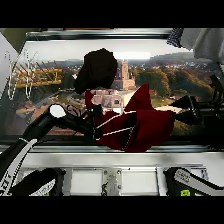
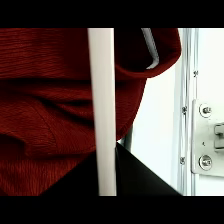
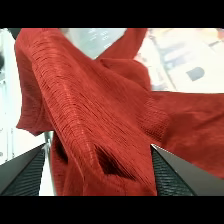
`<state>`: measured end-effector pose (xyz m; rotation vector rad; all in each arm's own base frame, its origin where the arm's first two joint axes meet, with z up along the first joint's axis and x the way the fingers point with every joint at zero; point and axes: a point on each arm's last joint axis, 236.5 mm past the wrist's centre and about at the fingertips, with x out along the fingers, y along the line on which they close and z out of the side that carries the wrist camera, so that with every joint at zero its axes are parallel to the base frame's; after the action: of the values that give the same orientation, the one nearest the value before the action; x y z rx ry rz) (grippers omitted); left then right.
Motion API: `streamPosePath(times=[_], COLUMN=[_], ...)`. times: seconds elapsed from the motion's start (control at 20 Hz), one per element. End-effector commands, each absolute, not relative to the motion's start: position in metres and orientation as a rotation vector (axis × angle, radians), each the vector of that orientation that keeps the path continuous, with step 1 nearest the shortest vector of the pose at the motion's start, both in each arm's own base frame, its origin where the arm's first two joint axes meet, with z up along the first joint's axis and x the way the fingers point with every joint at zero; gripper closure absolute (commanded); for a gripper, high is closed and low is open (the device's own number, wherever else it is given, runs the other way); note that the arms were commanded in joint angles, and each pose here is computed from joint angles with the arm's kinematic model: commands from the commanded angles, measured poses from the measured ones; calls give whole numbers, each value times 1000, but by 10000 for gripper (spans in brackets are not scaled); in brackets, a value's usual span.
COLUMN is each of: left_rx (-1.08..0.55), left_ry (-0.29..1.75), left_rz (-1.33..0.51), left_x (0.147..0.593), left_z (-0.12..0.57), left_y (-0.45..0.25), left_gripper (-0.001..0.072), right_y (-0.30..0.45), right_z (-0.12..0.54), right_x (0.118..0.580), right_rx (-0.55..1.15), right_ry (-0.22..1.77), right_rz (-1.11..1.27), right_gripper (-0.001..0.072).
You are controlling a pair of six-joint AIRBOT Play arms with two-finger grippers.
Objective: Fold the clothes and pants, and hang the long-sleeved shirts on hangers.
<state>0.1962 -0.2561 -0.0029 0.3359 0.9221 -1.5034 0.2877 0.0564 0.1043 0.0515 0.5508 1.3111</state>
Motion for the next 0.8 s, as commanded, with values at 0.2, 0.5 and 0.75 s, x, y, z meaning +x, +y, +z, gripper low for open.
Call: streamPosePath(times=[0.2,0.5,0.75], left_rx=[338,338,338], left_ry=[920,919,920], left_rz=[-1502,-1503,-1503], left_x=[197,197,197], left_z=[-3,-3,-3], left_y=[-256,-256,-256], left_gripper=[690,690,690], right_y=[89,102,108], right_z=[88,81,80], right_x=[280,277,277], right_rx=[87,106,120], right_ry=[573,590,593], right_rz=[1457,1513,1530], right_gripper=[3,3,3])
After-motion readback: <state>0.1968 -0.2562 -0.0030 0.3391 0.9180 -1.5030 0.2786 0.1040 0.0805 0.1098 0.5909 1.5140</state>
